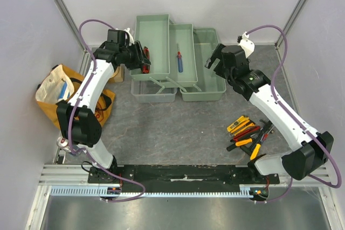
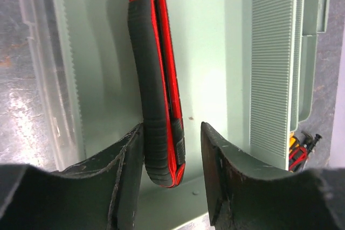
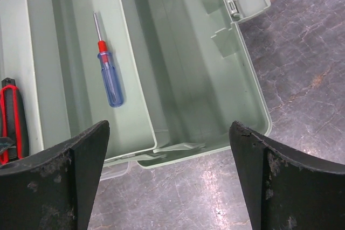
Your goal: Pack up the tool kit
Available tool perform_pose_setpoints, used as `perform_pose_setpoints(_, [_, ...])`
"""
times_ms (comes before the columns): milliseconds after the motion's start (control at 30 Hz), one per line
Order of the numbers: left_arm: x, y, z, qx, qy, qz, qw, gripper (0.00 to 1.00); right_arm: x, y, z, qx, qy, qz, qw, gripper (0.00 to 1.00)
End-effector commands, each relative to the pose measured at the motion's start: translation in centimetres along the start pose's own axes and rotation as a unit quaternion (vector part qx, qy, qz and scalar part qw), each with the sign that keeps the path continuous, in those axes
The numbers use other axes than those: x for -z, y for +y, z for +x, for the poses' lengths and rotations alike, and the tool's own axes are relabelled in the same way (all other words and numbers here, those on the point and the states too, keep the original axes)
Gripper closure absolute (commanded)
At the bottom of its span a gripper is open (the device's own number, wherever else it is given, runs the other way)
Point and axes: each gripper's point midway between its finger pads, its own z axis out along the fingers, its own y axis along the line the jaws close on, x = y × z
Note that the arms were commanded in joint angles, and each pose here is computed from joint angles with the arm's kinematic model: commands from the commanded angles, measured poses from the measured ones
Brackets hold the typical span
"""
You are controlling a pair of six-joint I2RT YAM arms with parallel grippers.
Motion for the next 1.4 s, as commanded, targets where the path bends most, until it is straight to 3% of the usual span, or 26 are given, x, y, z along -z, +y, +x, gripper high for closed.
perform_pose_setpoints(0, [2.3,-0.4,-3.2,-0.008,-0.062,-0.016,0.998,0.49,-0.3,-0.6,-0.1,-0.011,0.0,0.007,1.0,0.02])
perform_pose_setpoints(267, [6.1,-0.8,-5.5,-0.023,-0.127,-0.04,0.991,0.5,-1.0,-1.9,0.1,-0.02,0.012,0.021,1.0,0.02])
perform_pose_setpoints(433, [8.9,-2.3,-6.3,-0.05,-0.156,-0.021,0.986,0.49,-1.8,-7.7,1.4,-0.05,0.049,0.108,0.992,0.02])
perform_pose_setpoints(533, [10.5,-3.1,-6.6,-0.062,-0.171,-0.006,0.983,0.43,-1.5,-11.8,3.4,-0.049,0.086,0.165,0.981,0.02])
perform_pose_setpoints(700, [12.6,-3.9,-6.8,-0.073,-0.199,0.01,0.977,0.23,0.4,-16.5,7.1,-0.054,0.134,0.227,0.963,0.02])
perform_pose_setpoints(833, [13.3,-4.0,-6.8,-0.078,-0.21,0.012,0.975,0.13,1.8,-19.6,11.2,-0.067,0.188,0.266,0.943,0.03])
perform_pose_setpoints(1000, [13.1,-3.8,-6.3,-0.077,-0.204,0.017,0.976,0.13,2.3,-21.6,15.2,-0.088,0.233,0.285,0.926,0.16])
perform_pose_setpoints(1100, [12.9,-3.6,-6.1,-0.076,-0.2,0.017,0.977,0.13,1.7,-21.7,16.3,-0.092,0.237,0.267,0.929,0.36])
perform_pose_setpoints(1200, [12.7,-3.5,-6.1,-0.074,-0.199,0.017,0.977,0.13,1.2,-21.8,16.9,-0.099,0.239,0.259,0.931,0.48])
perform_pose_setpoints(1367, [12.6,-3.3,-6.1,-0.073,-0.199,0.014,0.977,0.13,0.4,-22.8,18.1,-0.094,0.251,0.274,0.924,0.52])
